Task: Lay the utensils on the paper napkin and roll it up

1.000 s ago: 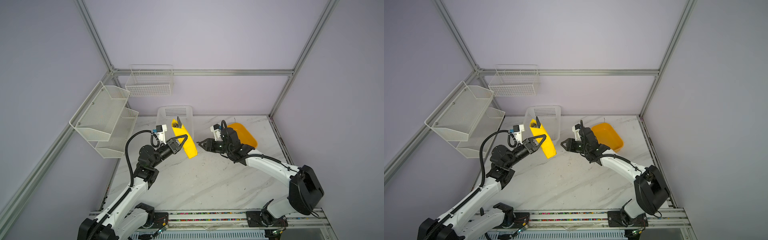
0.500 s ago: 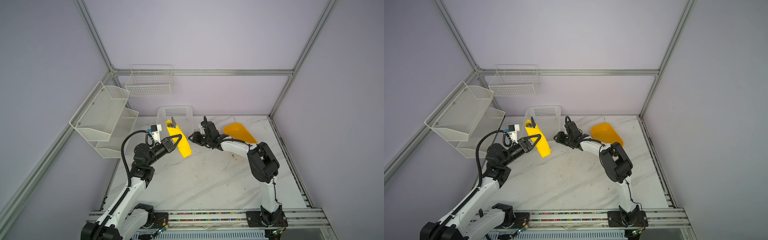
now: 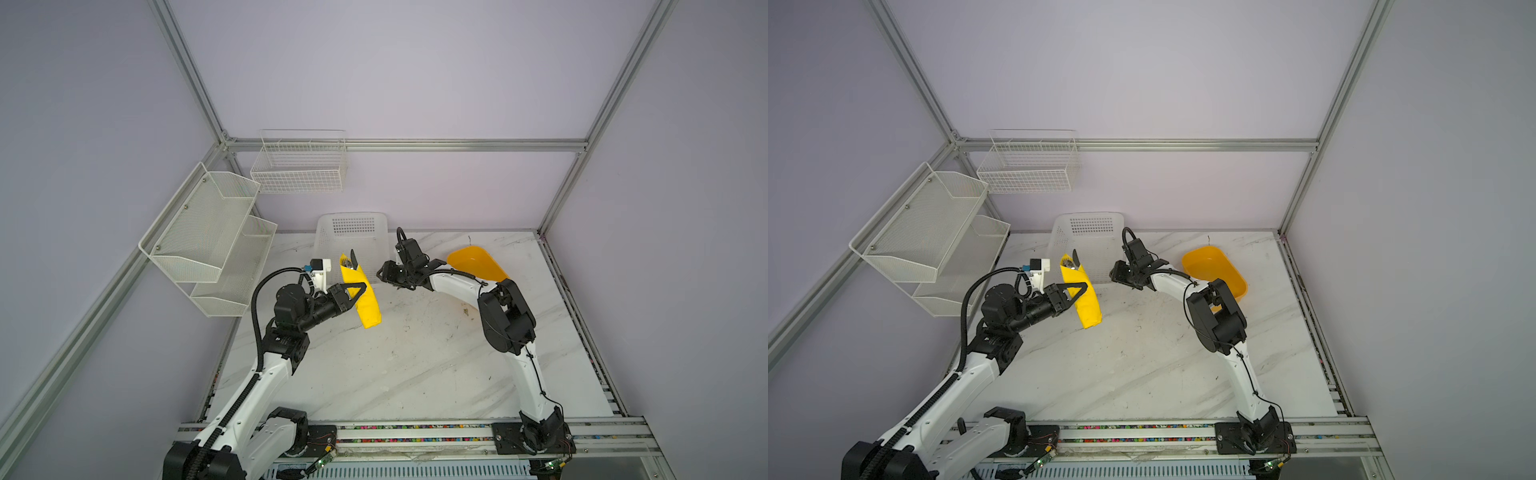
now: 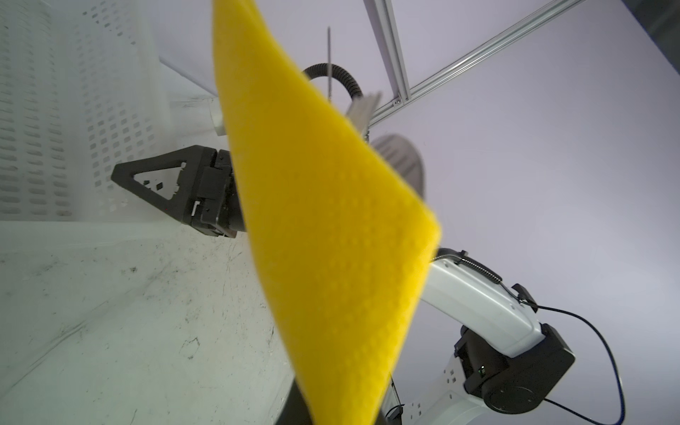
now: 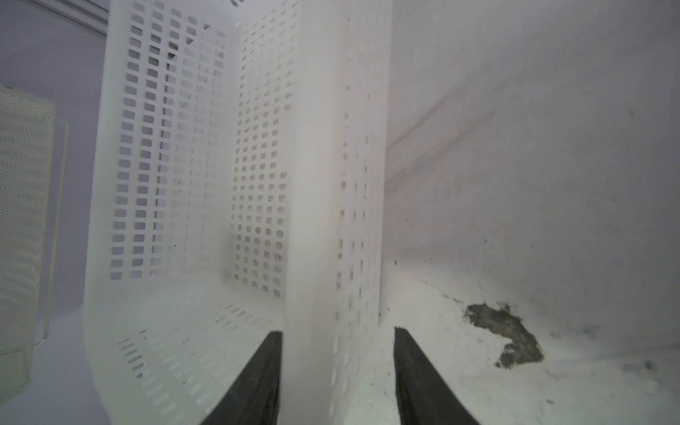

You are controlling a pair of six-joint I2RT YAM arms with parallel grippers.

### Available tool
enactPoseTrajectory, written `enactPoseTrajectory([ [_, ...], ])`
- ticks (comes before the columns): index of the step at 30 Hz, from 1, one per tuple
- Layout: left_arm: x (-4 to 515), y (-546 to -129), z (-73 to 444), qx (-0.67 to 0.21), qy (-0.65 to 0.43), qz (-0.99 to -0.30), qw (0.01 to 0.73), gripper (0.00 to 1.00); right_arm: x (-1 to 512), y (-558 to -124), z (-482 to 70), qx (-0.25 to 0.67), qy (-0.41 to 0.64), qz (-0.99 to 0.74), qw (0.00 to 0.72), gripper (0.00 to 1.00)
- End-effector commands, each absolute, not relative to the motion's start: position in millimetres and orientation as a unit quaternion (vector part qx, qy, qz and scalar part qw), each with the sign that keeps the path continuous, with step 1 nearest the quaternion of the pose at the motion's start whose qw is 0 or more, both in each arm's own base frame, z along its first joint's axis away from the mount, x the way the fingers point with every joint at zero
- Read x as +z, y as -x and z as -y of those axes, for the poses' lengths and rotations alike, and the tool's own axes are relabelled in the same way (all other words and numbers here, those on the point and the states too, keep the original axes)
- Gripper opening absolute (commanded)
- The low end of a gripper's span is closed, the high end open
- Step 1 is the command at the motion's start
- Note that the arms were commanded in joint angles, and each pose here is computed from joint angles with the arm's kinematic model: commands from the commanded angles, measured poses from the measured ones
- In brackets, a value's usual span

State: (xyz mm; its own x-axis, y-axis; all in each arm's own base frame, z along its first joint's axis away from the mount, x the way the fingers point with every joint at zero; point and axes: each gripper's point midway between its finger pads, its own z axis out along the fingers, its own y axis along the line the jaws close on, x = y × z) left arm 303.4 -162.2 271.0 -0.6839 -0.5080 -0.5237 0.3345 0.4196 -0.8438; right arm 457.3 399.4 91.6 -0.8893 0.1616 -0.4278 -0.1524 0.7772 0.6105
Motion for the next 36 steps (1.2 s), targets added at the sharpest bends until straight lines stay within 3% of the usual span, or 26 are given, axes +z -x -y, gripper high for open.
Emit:
enactPoseTrajectory([
  [1, 325, -301, 163, -0.536, 0.007, -0.718, 0.444, 0.04, 69, -421, -368, 0.271, 0.034, -0.943, 0.187, 0.49],
  [8, 318, -305, 166, -0.539, 0.01, -0.725, 0.428, 0.05, 78, -371, -335, 0.253, 0.036, -0.951, 0.173, 0.49],
  [14, 298, -313, 173, -0.522, 0.003, -0.767, 0.373, 0.05, 71, -310, -319, 0.267, 0.111, -0.95, 0.121, 0.48],
  [19, 285, -325, 178, -0.52, -0.004, -0.778, 0.352, 0.06, 83, -286, -318, 0.3, 0.138, -0.937, 0.11, 0.48],
  [25, 270, -339, 195, -0.522, -0.039, -0.788, 0.324, 0.06, 114, -294, -323, 0.322, 0.146, -0.923, 0.15, 0.5],
  [31, 256, -358, 204, -0.503, -0.067, -0.807, 0.304, 0.07, 127, -322, -289, 0.262, 0.056, -0.94, 0.213, 0.56],
  [36, 233, -380, 217, -0.498, -0.071, -0.819, 0.276, 0.06, 151, -334, -268, 0.282, 0.024, -0.925, 0.252, 0.58],
])
